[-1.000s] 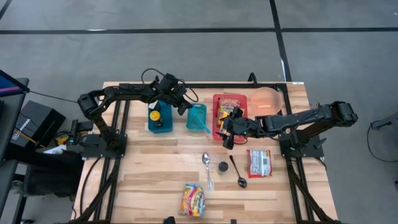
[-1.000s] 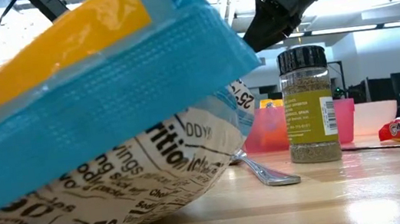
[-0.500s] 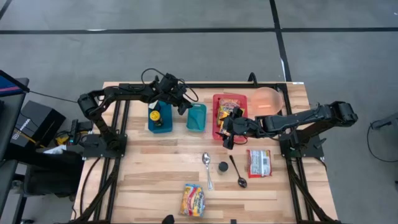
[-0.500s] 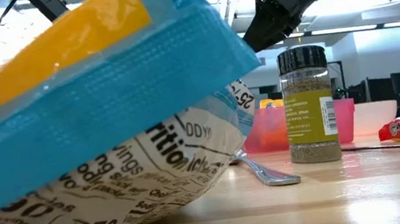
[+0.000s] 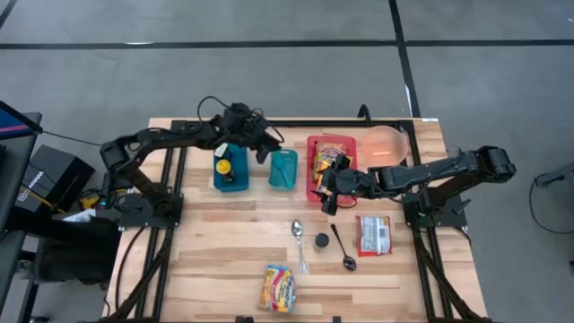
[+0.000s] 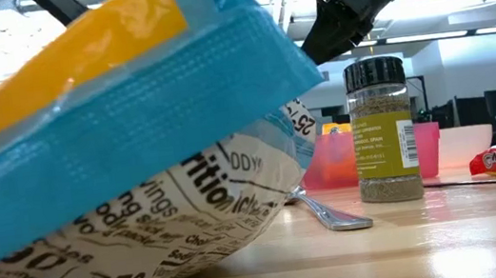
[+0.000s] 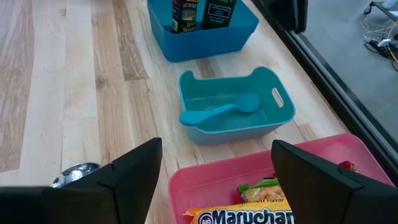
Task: Pick & Place Food Item
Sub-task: Put the black spice bottle into the blue bin
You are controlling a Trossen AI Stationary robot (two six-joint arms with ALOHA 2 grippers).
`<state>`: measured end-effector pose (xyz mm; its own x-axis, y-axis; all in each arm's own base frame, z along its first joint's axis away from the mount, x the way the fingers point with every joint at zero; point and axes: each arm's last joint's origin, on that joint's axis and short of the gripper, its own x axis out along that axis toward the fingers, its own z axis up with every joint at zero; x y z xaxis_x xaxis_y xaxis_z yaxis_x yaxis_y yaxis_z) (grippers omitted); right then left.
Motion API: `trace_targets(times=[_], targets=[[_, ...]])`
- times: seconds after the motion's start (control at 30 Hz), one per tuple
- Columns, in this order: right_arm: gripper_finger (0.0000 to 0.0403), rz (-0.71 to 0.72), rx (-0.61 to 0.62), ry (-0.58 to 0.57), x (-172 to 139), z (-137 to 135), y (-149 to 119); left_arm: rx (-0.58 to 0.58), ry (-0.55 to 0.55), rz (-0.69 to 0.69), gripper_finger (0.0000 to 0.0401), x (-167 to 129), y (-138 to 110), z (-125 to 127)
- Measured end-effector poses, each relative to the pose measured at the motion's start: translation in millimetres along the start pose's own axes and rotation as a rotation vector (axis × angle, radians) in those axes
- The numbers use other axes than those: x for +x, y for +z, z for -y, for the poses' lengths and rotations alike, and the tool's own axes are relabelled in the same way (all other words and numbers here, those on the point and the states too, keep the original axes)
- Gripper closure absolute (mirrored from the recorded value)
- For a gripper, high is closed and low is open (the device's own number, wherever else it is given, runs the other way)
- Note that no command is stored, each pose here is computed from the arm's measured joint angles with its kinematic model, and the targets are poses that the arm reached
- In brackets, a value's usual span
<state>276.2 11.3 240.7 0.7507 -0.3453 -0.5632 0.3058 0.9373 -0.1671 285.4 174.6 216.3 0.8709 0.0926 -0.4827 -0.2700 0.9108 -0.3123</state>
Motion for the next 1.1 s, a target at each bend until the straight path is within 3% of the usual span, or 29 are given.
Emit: trace_targets(times=[0.37,0.8,1.1], targets=[[0.0106,-0.005,-0.002,-0.001,0.1,0.3,-0.5,0.099,-0.158,0.038,0.0309,-10.0,8.8,65.4],[0.0106,-0.095,-0.015,-0.009,-1.2,1.0,-9.8,0.164,-0.32,0.004,0.0309,-9.5,-2.2,124.6],[0.0106,-0.144,0.019,0.046,-32.2,-9.5,-16.4,0.199,-0.384,-0.019,0.0309,-8.5,-10.6,148.4]])
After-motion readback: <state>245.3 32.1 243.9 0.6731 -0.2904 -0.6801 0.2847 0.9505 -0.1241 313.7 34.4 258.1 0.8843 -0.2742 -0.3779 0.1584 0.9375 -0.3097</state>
